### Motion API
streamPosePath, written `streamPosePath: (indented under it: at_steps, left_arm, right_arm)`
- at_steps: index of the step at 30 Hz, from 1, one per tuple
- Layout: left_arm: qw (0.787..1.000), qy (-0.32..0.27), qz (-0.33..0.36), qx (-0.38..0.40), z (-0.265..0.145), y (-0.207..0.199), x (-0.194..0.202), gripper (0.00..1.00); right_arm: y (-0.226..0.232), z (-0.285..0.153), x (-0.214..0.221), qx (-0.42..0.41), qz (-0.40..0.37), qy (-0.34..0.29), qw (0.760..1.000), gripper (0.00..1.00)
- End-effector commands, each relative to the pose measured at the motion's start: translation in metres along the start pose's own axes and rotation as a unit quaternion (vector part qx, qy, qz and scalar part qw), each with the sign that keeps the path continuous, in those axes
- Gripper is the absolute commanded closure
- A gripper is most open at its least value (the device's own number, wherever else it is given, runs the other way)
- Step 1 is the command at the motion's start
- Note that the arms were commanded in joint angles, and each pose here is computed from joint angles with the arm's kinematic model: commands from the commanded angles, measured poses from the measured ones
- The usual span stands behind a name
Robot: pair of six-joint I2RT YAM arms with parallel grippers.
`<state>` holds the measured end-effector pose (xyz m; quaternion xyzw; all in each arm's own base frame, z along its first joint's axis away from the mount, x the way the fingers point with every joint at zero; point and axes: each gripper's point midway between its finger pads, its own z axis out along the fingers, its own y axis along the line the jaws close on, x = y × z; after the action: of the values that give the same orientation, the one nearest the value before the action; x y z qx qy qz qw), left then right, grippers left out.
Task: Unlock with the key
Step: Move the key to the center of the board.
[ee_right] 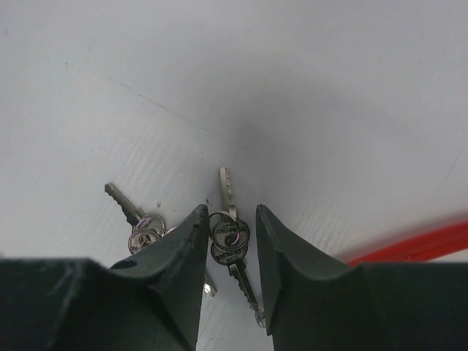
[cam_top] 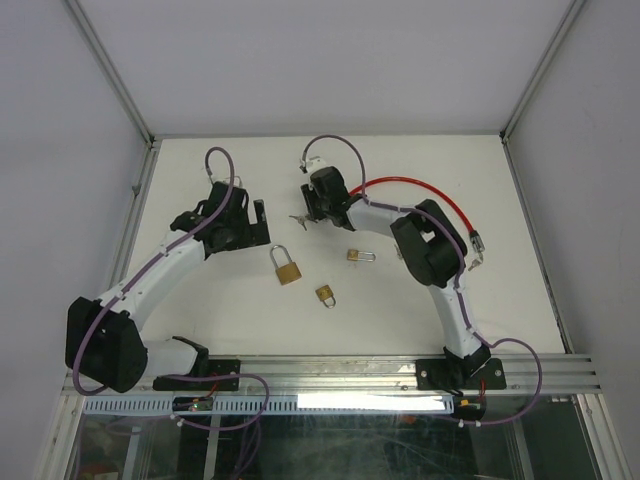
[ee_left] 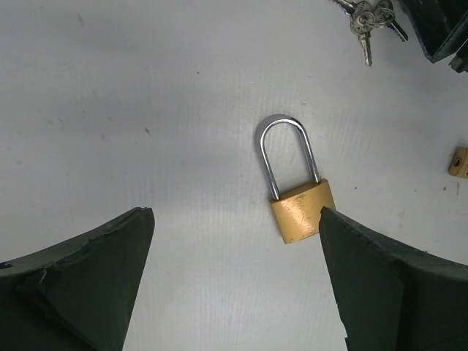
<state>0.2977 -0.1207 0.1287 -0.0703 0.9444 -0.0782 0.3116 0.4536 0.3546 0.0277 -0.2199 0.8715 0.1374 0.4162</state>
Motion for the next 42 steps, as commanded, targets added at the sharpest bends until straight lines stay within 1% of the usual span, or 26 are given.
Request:
streamPosePath:
  at_steps: [1, 7, 9, 12, 18, 22, 26, 30, 32, 39, 42]
  left_arm:
    - [0.999, -0.037, -0.008, -0.004, -0.011, 0.006, -0.014, 0.01]
    - [0.998, -0.046, -0.026, 0.031, -0.021, -0.005, -0.018, 0.01]
    - [0.997, -0.050, -0.033, 0.048, -0.026, -0.010, -0.019, 0.01]
    - [0.995, -0.050, -0.046, 0.076, -0.031, -0.020, -0.018, 0.01]
    - [0.985, -0.036, -0.092, 0.140, -0.033, -0.041, -0.008, 0.01]
    - [0.975, -0.047, -0.128, 0.173, -0.033, -0.050, -0.007, 0.01]
    - [0.967, -0.067, -0.164, 0.185, -0.029, -0.052, -0.010, 0.01]
    - [0.964, -0.075, -0.176, 0.186, -0.019, -0.052, -0.011, 0.01]
    - [0.965, -0.071, -0.175, 0.183, -0.013, -0.052, -0.009, 0.01]
    - [0.964, -0.065, -0.176, 0.187, 0.004, -0.053, -0.001, 0.01]
    - [0.964, -0.055, -0.179, 0.186, 0.010, -0.053, 0.004, 0.01]
  right_arm:
    - [0.008, -0.014, 0.022, 0.008, -0.024, 0.045, 0.999, 0.67]
    - [0.014, -0.055, 0.065, 0.013, -0.018, 0.098, 0.995, 0.74]
    - [0.022, -0.070, 0.072, 0.015, -0.015, 0.104, 0.994, 0.76]
    - [0.023, -0.091, 0.077, 0.025, -0.008, 0.105, 0.994, 0.76]
    - [0.023, -0.117, 0.090, 0.033, 0.001, 0.109, 0.994, 0.76]
    - [0.029, -0.133, 0.081, 0.022, 0.004, 0.092, 0.996, 0.72]
    - [0.038, -0.148, 0.058, 0.006, 0.003, 0.058, 0.998, 0.61]
    - [0.042, -0.159, 0.040, -0.006, 0.010, 0.027, 1.000, 0.52]
    - [0.043, -0.160, 0.039, -0.008, 0.012, 0.026, 1.000, 0.50]
    - [0.040, -0.150, 0.061, 0.015, 0.005, 0.075, 0.997, 0.50]
    - [0.038, -0.147, 0.065, 0.024, 0.008, 0.081, 0.996, 0.50]
